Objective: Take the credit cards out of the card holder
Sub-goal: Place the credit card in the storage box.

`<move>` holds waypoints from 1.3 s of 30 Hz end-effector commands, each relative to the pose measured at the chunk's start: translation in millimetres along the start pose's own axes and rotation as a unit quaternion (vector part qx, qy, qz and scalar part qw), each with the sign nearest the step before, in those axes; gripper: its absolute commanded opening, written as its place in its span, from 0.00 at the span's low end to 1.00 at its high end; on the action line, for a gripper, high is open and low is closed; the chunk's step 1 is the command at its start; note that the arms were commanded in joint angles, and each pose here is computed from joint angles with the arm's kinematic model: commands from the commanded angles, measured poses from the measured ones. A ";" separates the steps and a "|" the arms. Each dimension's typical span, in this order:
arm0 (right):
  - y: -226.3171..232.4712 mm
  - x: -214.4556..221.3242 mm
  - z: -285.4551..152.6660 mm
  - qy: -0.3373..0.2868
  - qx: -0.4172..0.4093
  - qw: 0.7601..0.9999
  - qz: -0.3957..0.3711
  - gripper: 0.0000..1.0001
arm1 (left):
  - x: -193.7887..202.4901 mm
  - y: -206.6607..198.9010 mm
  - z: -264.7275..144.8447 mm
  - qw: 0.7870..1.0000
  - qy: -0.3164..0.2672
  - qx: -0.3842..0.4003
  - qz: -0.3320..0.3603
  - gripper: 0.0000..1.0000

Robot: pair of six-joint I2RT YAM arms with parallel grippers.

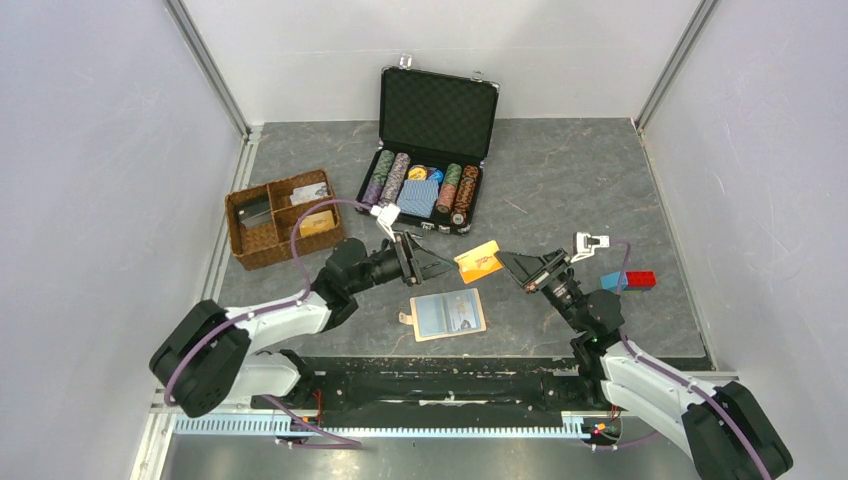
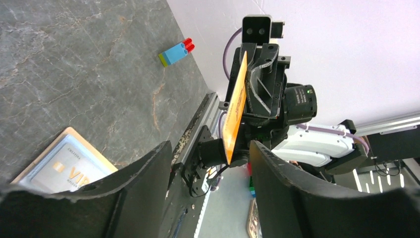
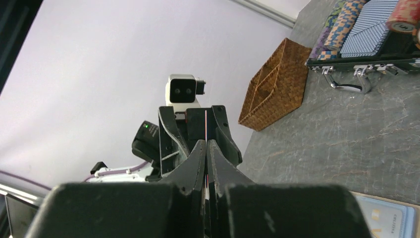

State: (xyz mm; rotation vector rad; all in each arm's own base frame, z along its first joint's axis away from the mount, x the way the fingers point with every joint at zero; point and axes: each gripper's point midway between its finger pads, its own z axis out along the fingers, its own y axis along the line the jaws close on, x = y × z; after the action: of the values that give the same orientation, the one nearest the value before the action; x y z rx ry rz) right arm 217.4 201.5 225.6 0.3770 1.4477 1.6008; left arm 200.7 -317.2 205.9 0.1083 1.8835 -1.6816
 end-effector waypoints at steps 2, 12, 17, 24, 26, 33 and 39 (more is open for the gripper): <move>-2.7 -16.1 -8.4 -0.057 -0.002 0.998 0.023 0.00 | -18.5 -36.6 22.0 0.997 -0.041 0.067 -0.007 0.59; -20.9 -10.5 -18.1 -0.056 0.022 0.998 0.033 0.00 | -22.5 -29.3 27.0 0.996 -0.064 0.062 -0.020 0.31; -25.3 -7.0 -17.5 -0.047 0.032 0.998 0.026 0.00 | -23.8 -27.5 29.3 0.997 -0.060 0.047 -0.018 0.23; -30.6 -1.9 -18.6 -0.035 0.040 0.998 0.025 0.00 | -24.6 -28.1 31.6 0.997 -0.060 0.051 -0.022 0.29; -32.5 -0.6 -18.8 -0.032 0.044 0.998 0.026 0.00 | -25.8 -30.6 32.2 0.996 -0.062 0.058 -0.025 0.22; -40.0 10.1 -16.0 0.008 0.063 0.998 -0.025 0.20 | -38.8 -20.2 24.2 0.997 -0.065 0.035 -0.025 0.02; -47.4 23.8 -11.5 0.092 0.091 0.981 -0.148 0.54 | -71.0 10.5 -9.2 0.998 -0.048 -0.036 -0.015 0.02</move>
State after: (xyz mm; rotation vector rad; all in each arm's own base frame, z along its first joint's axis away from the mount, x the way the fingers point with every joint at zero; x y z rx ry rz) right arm 219.8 199.1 181.4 0.3414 1.6109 1.4285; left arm 249.6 -308.2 216.0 -0.0907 1.8555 -1.6693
